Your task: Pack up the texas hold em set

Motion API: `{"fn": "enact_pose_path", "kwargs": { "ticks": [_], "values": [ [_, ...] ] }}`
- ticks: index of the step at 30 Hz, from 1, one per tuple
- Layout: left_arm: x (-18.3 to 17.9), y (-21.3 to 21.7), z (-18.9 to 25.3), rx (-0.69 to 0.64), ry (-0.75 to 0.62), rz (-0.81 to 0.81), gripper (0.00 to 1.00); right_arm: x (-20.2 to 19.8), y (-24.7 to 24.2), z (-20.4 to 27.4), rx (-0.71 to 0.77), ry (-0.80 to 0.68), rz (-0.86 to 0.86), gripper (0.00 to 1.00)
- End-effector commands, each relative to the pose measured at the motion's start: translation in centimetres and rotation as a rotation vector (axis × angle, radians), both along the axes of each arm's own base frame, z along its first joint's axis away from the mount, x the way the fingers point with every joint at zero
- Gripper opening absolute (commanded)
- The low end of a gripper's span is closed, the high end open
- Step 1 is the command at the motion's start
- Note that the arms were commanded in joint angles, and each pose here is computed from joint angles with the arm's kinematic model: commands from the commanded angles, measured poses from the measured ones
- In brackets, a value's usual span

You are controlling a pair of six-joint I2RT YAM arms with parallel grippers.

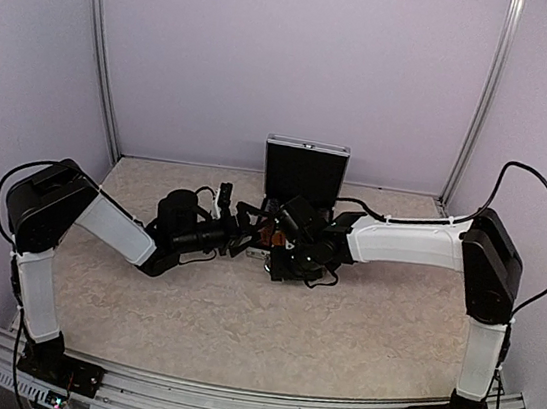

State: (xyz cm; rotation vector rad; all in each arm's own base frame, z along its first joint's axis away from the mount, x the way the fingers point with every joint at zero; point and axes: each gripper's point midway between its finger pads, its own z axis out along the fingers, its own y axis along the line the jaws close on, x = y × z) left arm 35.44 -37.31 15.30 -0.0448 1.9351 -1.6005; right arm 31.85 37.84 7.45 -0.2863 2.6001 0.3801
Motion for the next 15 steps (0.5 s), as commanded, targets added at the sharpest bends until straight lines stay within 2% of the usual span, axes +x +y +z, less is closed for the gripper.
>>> {"fn": "enact_pose_path", "kwargs": {
  "ticks": [1,15],
  "values": [
    [0.2,0.9,1.8,-0.02,-0.049,0.021,0.99,0.7,0.1,-0.9,-0.043,-0.008,-0.105,0.51],
    [-0.2,1.4,2.3,-0.048,-0.059,0.014,0.99,2.7,0.2,-1.7,-0.097,-0.05,-0.203,0.51]
  ]
}}
